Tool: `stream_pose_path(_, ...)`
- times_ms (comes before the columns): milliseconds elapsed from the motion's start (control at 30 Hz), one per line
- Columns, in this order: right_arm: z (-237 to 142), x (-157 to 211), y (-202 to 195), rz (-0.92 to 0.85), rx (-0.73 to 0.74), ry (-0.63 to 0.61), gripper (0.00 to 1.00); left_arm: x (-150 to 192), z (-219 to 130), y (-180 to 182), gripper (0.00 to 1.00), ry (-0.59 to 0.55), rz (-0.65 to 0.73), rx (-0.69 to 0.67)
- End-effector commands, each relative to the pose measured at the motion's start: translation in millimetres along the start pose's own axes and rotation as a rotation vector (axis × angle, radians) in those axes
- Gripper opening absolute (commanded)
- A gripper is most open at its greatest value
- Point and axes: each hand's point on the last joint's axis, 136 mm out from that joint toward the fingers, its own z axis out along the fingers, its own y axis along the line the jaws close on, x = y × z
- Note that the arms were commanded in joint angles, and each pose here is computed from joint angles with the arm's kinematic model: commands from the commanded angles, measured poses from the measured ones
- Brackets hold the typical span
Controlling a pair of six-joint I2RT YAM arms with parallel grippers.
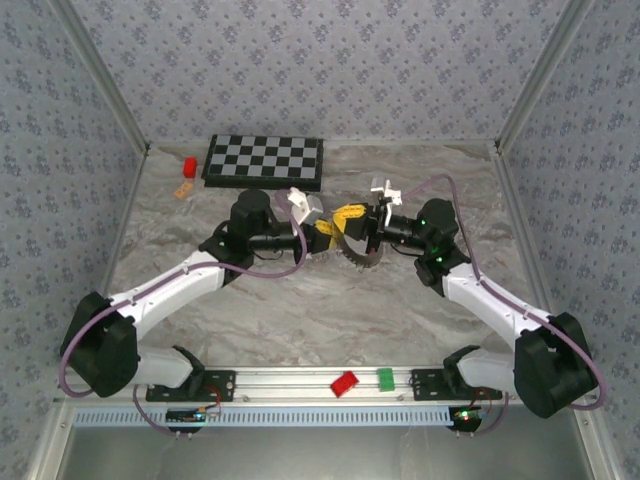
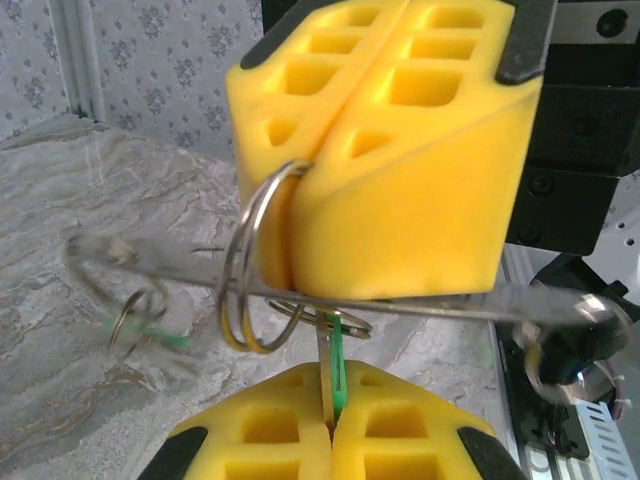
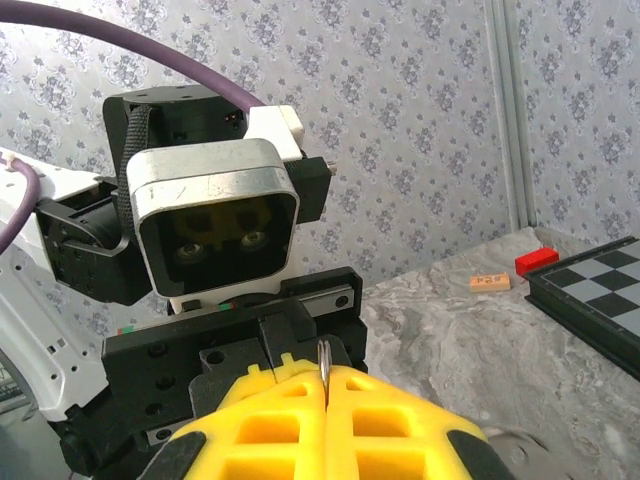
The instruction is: Put the keys on the keyring
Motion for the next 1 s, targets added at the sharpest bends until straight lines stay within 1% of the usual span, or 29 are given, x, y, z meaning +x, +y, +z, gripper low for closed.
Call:
stream_pose_path(0,0.3,-16.0,6.6,-0.048,-0.023,-0.050,0.00,6.9,4.4,-16.7,0.00,0.045,0.010,0.079)
stream_pose_path(33,0.1,-15.9,6.4,-0.048,-0.023,-0.050,0.00,6.9,3.8,-16.5,0.00,0.045,0.011,0.075)
stream_pose_path(100,-0.3,-15.9,5.5,-0.049,-0.020,-0.049,0.00,4.7,1.4,-15.5,0.03,0.041,0.021,0.057)
stream_pose_path(167,-0.6,-15.3,5.1,-0.046,-0.019,-0.049,0.00,2.6,-1.5,-13.8,0.12,0.035,0.028,0.036)
stream_pose_path(200,-0.9,-14.9,4.4,-0.045,-0.017,-0.048,0.00,1.9,-3.1,-13.2,0.14,0.033,0.031,0.024)
stream_pose_path(267,-1.8,-14.6,3.7,-0.044,-0.014,-0.047,0.00,-0.5,-7.9,-9.9,0.05,0.024,0.036,-0.002)
stream_pose_path(333,-2.6,-13.5,2.3,-0.042,-0.009,-0.047,0.00,-2.1,-13.0,-7.1,0.05,0.009,0.041,-0.031)
stream_pose_path(433,-3.4,-13.1,1.8,-0.039,-0.008,-0.046,0.00,-4.2,-20.3,-2.2,0.00,-0.007,0.050,-0.073)
stream_pose_path(767,-3.8,-8.3,1.1,-0.032,-0.009,-0.030,0.00,-17.7,-40.3,11.2,0.00,-0.045,0.056,-0.151)
stream_pose_path(967,-1.1,-3.7,3.9,-0.031,-0.022,-0.009,0.00,-23.3,-40.6,8.7,0.00,-0.037,0.070,-0.135)
